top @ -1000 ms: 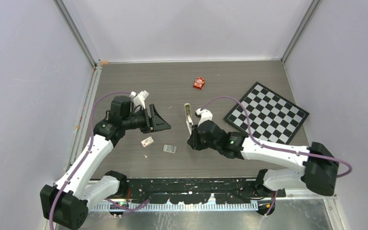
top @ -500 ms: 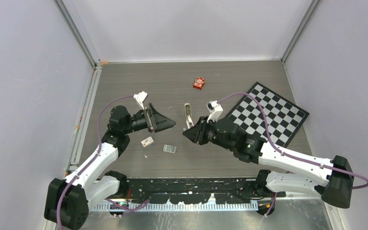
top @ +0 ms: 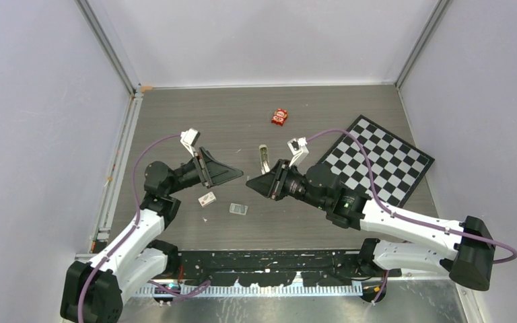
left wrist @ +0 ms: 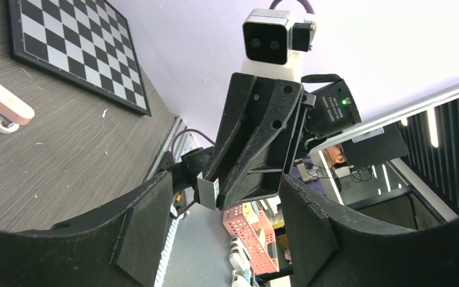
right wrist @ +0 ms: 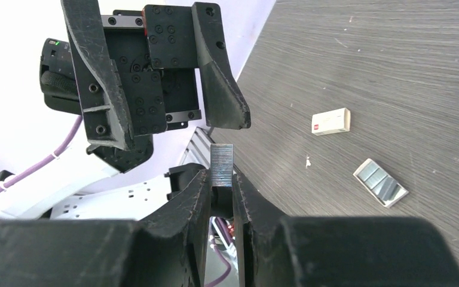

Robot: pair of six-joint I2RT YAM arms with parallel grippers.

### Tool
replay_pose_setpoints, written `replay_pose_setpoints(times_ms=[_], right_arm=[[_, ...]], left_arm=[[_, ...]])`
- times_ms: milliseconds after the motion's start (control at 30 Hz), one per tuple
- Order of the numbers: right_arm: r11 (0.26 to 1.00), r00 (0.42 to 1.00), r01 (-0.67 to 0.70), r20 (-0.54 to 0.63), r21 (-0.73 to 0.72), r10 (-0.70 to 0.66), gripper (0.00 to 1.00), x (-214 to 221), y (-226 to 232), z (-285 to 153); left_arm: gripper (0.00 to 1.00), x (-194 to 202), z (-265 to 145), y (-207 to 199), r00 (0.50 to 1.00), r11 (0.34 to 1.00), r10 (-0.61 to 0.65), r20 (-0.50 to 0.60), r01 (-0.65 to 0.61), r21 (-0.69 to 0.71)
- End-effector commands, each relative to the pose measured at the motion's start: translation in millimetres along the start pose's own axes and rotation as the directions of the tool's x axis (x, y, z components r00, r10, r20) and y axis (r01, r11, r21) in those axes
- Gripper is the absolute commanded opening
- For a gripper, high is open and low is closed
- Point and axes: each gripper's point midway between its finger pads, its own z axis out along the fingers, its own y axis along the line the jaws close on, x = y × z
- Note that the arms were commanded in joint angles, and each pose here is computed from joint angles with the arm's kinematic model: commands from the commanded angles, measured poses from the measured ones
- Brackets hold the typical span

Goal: Load the staples into the stapler

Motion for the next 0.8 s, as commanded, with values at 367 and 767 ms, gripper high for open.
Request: replay_pose_setpoints(times_ms=[367,767], right_arm=[[0.986,0.999,-0.037,0.032,-0.161,0.043,0.25,-16.1,41.5,1.1],[0.982,0.998,-0.034,0.051,-0.183,0.044,0.26,-22.9,49.9,5.5]], left_arm=[[0.6,-5.2,1.6,-28.5,0.999,0.993,-0.016,0.034,0.012,0.118],[0.51,-1.4,1.9,-33.1,0.999,0.991,-0.025,0.025,0.021,0.13]])
